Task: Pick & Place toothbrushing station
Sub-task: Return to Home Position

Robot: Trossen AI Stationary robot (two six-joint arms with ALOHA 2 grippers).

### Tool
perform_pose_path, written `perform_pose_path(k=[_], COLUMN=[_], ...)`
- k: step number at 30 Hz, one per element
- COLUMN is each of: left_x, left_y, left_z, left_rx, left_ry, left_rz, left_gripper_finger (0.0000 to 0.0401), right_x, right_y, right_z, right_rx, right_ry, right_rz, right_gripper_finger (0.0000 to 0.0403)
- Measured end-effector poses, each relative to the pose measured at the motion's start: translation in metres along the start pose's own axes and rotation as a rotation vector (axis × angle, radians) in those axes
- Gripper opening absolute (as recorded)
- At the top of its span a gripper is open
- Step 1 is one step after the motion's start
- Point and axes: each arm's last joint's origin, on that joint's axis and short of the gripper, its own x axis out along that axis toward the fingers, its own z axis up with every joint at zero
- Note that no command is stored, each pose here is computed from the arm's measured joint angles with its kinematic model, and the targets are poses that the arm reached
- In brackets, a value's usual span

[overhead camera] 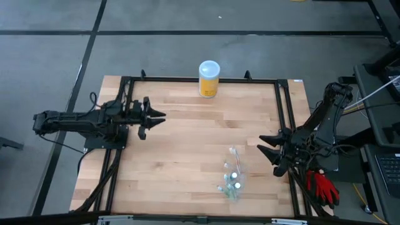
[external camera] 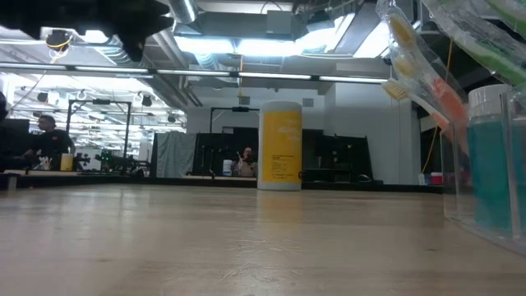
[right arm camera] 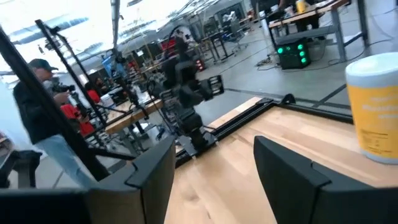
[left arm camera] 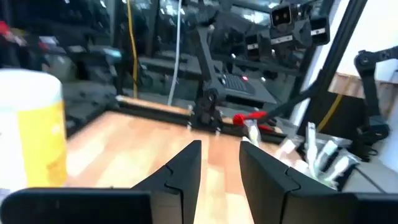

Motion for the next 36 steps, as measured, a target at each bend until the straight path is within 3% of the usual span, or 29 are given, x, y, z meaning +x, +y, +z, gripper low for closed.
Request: perform_pose_path(k=[10, 19, 28, 31, 33, 36], left_x=[-0.016, -0.032, -0.038, -0.039, -0.039, -0.038], left_y=[-0.006, 0.000, 0.010, 0.015, 0.018, 0.018], left_z=[-0.035, -0.059, -0.078, -0.087, -0.091, -0.091], left_rx=[0.092, 0.089, 0.086, 0.068, -0.005, -0.072], left_ry=[0.001, -0.063, -0.043, -0.003, 0.029, 0.022], left_rz=[0.024, 0.000, 0.047, 0.133, 0.194, 0.207], left_gripper_finger=[0.0106, 0.0106, 0.0106, 0.0106, 0.0106, 0.0106], right_x=[0.000, 0.000, 0.000, 0.000, 0.000, 0.000], right_y=[0.002, 0.003, 0.003, 0.003, 0.002, 0.002], right_z=[0.010, 0.010, 0.010, 0.010, 0.010, 0.010], right_rx=[-0.048, -0.063, -0.106, -0.127, -0.140, -0.149], right_ry=[-0.039, -0.038, -0.037, -0.037, -0.040, -0.040], right_rz=[-0.051, -0.047, -0.048, -0.051, -0.063, -0.066], right_gripper_finger=[0.0219, 0.0220, 0.0220, 0.0220, 0.0220, 0.0220])
